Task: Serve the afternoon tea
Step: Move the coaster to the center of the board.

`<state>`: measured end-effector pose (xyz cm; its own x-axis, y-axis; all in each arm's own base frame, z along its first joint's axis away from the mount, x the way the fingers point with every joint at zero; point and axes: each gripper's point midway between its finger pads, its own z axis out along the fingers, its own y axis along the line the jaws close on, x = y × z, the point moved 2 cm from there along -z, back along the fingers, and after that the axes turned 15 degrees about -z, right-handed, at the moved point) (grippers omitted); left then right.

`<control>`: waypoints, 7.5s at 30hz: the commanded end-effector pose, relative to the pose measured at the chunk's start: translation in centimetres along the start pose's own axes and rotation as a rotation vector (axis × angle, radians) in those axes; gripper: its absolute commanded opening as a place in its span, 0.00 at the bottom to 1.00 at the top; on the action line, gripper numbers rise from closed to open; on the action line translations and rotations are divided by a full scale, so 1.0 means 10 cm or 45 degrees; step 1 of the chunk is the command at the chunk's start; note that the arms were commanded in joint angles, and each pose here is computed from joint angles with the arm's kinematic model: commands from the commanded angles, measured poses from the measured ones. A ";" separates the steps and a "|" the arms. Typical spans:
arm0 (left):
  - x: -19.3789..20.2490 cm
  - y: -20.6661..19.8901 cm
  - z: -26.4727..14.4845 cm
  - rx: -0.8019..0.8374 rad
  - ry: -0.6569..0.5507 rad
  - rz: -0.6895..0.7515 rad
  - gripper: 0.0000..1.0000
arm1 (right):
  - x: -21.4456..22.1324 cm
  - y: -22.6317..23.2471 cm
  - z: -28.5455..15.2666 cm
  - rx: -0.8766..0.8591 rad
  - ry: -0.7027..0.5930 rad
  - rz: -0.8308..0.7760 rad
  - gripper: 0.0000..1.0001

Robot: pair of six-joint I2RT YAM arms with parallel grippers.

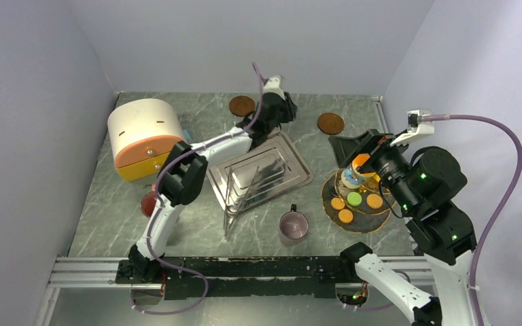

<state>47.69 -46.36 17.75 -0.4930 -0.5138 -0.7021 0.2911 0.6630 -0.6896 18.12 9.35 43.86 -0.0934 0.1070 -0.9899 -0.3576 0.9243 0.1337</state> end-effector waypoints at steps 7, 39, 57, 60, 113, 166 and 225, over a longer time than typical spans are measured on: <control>-0.66 1.63 0.04 -0.555 -0.025 0.165 0.16 | -0.03 0.10 -0.01 -0.082 -0.036 0.028 1.00; -0.22 2.47 0.53 -0.431 0.097 -0.069 0.14 | 0.13 0.22 0.32 -0.142 0.021 0.097 0.99; 0.55 1.57 0.64 -0.203 0.258 -0.107 0.18 | 0.06 0.18 0.13 -0.128 -0.005 0.065 0.99; 0.42 1.31 0.63 -0.104 0.255 -0.141 0.19 | 0.09 0.16 0.14 -0.117 0.010 0.063 1.00; -1.24 0.80 -3.91 -0.223 -0.002 0.513 0.97 | 3.05 -0.31 4.23 0.595 0.772 -0.917 0.00; -1.34 0.78 -4.04 -0.230 -0.069 0.519 0.98 | 3.96 -1.08 4.02 0.652 1.149 -0.999 0.00; -1.40 0.73 -4.13 -0.213 -0.116 0.516 0.97 | 3.20 -1.10 3.09 0.817 1.164 -0.833 0.00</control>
<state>23.00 -12.05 29.58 -0.3065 -0.2417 -0.9207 0.3022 0.8925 -0.3349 44.31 10.96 6.16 -0.8603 -0.4696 -0.1984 -0.1707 0.6320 -0.7559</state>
